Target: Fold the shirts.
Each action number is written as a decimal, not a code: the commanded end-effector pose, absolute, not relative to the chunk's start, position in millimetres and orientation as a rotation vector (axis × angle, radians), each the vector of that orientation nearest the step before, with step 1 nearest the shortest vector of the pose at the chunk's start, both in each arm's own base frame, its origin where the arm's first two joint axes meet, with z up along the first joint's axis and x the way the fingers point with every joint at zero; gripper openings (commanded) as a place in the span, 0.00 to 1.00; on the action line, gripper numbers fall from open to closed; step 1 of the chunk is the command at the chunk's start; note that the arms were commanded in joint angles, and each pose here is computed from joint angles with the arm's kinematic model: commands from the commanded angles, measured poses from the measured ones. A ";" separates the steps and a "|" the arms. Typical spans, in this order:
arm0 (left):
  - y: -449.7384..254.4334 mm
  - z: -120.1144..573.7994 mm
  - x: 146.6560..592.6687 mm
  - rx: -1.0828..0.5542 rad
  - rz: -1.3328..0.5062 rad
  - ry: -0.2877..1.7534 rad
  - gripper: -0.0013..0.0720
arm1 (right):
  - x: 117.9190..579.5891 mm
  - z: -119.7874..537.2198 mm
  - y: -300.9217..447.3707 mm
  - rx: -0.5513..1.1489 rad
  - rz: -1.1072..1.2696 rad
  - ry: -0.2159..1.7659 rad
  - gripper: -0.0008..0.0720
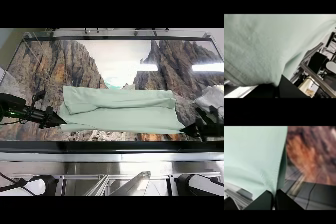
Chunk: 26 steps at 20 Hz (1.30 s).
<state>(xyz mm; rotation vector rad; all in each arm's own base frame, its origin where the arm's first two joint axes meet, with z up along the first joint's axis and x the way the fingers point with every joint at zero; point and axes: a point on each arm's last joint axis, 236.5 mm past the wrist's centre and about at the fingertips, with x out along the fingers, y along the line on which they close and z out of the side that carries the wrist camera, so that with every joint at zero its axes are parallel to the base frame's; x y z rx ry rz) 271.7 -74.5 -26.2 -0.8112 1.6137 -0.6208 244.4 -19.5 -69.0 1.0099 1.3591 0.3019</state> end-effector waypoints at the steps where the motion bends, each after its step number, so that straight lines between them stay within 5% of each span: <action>1: -68.9 -14.6 263.0 -0.838 -0.647 1.627 0.05 | 242.1 -46.6 -29.2 1.040 0.271 1.299 0.04; 6: -71.4 -8.9 260.2 -0.844 -0.673 1.638 0.05 | 279.3 2.7 1.7 1.101 0.441 1.111 0.04; 12: -46.9 5.4 328.6 -0.796 -0.620 1.574 0.05 | 360.4 18.7 -9.3 1.064 0.371 0.790 0.04; 19: -52.3 -27.6 409.2 -0.751 -0.633 1.623 0.05 | 419.9 -42.1 4.7 0.995 0.302 0.844 0.04; 26: -48.5 -79.1 458.9 -0.734 -0.627 1.636 0.04 | 429.8 -83.1 0.6 0.917 0.269 0.885 0.04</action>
